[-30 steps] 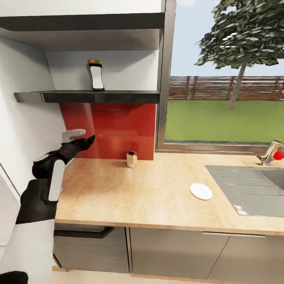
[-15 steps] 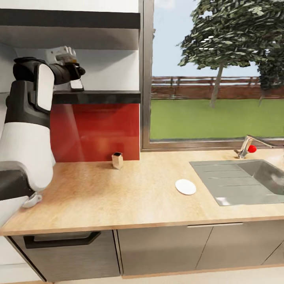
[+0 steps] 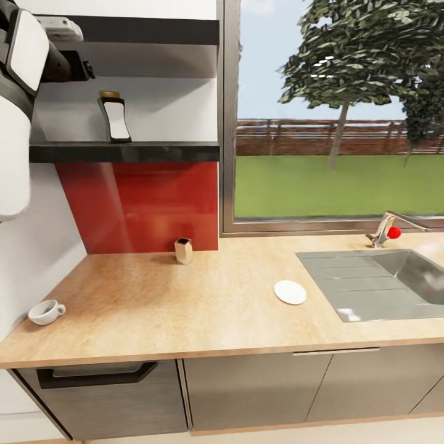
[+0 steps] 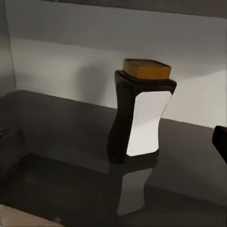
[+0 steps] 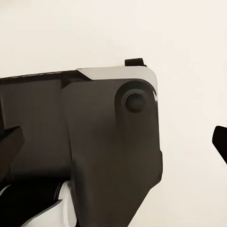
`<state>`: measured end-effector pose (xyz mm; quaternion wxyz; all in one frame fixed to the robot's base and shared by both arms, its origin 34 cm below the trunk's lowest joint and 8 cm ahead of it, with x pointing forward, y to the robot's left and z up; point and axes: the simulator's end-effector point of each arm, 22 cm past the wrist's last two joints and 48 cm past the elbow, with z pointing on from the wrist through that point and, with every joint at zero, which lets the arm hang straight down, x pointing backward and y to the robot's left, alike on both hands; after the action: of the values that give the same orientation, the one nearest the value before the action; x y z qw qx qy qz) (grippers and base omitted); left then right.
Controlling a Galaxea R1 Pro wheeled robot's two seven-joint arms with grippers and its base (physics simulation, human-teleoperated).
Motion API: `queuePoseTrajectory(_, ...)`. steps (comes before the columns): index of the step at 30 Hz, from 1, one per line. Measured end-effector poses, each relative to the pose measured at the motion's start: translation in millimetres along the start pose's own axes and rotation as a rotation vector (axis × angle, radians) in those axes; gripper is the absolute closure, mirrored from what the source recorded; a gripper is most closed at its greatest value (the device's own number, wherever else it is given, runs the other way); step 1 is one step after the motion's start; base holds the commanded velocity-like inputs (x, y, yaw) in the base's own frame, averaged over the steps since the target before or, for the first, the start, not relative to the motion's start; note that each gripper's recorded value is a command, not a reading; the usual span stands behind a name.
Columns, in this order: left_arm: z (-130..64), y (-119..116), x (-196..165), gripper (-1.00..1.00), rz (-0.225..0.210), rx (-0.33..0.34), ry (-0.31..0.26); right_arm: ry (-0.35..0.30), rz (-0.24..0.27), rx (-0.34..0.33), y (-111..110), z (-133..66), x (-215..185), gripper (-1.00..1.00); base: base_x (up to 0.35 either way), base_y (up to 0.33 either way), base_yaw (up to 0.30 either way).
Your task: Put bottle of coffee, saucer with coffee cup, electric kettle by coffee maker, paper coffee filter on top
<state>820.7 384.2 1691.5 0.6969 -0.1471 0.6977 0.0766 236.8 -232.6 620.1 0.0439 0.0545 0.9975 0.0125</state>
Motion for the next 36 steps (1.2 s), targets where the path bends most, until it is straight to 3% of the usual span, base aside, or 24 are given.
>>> queuePoseTrajectory(7,3.2,1.7,4.7,-1.0,0.013,-0.003,0.01,0.001,0.002,0.001,-0.5,0.0,0.2,-1.0,0.0,0.0,0.0)
queuePoseTrajectory(10,4.1,1.9,-7.2,-1.0,0.002,-0.009,-0.051,0.003,-0.001,0.006,-3.3,0.0,0.9,-1.0,0.002,0.0,0.0)
queuePoseTrajectory(20,7.5,2.1,-2.3,-1.0,0.0,-0.006,-0.053,0.005,-0.003,0.018,-10.4,-0.1,2.1,-1.0,0.24,0.0,0.0)
queuePoseTrajectory(36,34.0,2.7,65.8,-1.0,0.031,-0.018,0.034,0.027,-0.003,0.018,-11.0,0.2,16.4,-1.0,0.022,0.0,0.0)
